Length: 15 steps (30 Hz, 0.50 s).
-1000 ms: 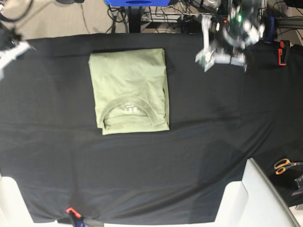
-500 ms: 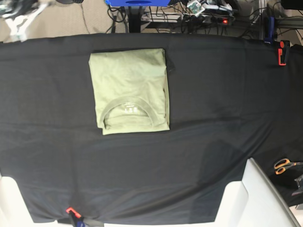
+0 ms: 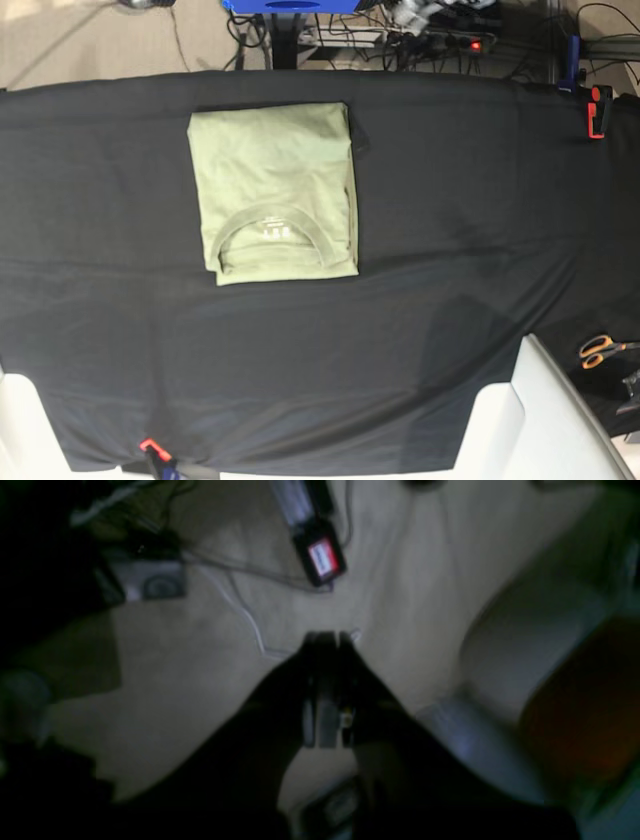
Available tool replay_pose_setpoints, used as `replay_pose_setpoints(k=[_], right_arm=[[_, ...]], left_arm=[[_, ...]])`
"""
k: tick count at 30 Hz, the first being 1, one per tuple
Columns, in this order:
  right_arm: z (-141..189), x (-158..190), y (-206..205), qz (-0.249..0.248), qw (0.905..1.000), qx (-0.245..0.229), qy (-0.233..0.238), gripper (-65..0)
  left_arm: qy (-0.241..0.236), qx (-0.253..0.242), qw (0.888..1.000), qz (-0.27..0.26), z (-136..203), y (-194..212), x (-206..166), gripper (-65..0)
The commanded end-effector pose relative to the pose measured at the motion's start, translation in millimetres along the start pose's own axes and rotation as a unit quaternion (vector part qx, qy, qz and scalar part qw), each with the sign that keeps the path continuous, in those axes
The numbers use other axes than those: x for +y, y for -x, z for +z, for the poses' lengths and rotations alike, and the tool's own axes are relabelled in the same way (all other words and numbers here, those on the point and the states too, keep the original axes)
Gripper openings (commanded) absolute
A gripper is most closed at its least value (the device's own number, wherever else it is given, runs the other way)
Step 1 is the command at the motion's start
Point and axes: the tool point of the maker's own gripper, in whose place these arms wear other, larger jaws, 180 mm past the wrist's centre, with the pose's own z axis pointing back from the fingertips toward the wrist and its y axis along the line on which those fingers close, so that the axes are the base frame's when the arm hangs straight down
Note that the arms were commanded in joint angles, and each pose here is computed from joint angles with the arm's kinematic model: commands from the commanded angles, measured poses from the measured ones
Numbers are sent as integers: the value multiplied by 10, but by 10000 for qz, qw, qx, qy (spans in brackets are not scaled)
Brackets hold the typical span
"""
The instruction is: Fold the T-shirt properly
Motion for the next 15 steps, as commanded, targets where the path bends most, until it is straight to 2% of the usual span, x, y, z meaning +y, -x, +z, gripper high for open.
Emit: replay_pose_setpoints(k=[1,3,6,9,15], right_arm=[[-12,-143,55,6,9998,-36,189,-645],[-37,-134,-94,-90,9975,-631,288,-644],[3,-62,-384,-411,9874,-1498,302,-644],[8,-11,-439,-941,9812,-1664,272,-642],[23,-85,-451,-1554,9714,-1763,332,-642]], left_arm=[[-46,-18,10000,-5,-1,87,-17,-650],[-519,-273,9980,-251,20,-24,169,-650],[-1163,-336,9890,-849,50,-160,399,-650],[-1498,-304,9796,-1306,106,-221,557,-650],[-1337,-88,9686,-2093,78,-293,523,-650]])
